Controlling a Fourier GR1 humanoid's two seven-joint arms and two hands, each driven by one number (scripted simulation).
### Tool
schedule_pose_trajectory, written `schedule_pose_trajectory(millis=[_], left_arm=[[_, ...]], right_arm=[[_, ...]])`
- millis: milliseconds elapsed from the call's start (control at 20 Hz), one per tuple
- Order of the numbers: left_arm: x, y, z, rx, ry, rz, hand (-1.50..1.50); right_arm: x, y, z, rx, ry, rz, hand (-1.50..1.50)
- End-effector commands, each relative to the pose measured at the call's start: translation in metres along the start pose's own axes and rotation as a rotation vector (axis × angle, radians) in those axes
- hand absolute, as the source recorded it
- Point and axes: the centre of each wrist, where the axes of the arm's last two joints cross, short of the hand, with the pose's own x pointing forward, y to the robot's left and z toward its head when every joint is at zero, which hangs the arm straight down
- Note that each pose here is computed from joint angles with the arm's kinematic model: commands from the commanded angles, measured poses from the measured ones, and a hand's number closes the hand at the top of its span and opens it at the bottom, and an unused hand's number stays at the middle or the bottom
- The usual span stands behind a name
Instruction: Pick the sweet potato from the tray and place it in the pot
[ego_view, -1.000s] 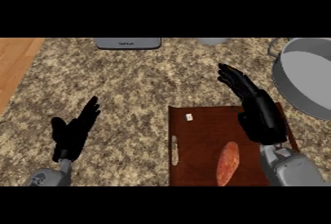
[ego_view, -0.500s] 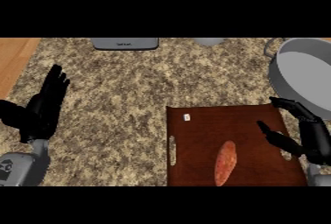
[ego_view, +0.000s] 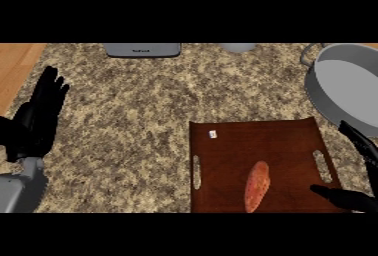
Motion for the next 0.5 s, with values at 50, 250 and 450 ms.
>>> schedule_pose_trajectory(millis=[50,250,450], left_arm=[[-0.01,0.008,0.005,0.001,-0.016,0.0,0.0],[-0.006,-0.009,-0.006,-0.024,0.004,-0.002,0.0],[0.009,-0.012,-0.002,-0.009,-0.006,-0.003,0.0]], right_arm=[[0.037,-0.027,-0.024,0.25,0.101,0.115,-1.5],[0.061,0.013,-0.03,0.466,0.181,0.234,-1.5],[0.08,0.024,-0.039,0.604,0.267,0.381,-1.5]])
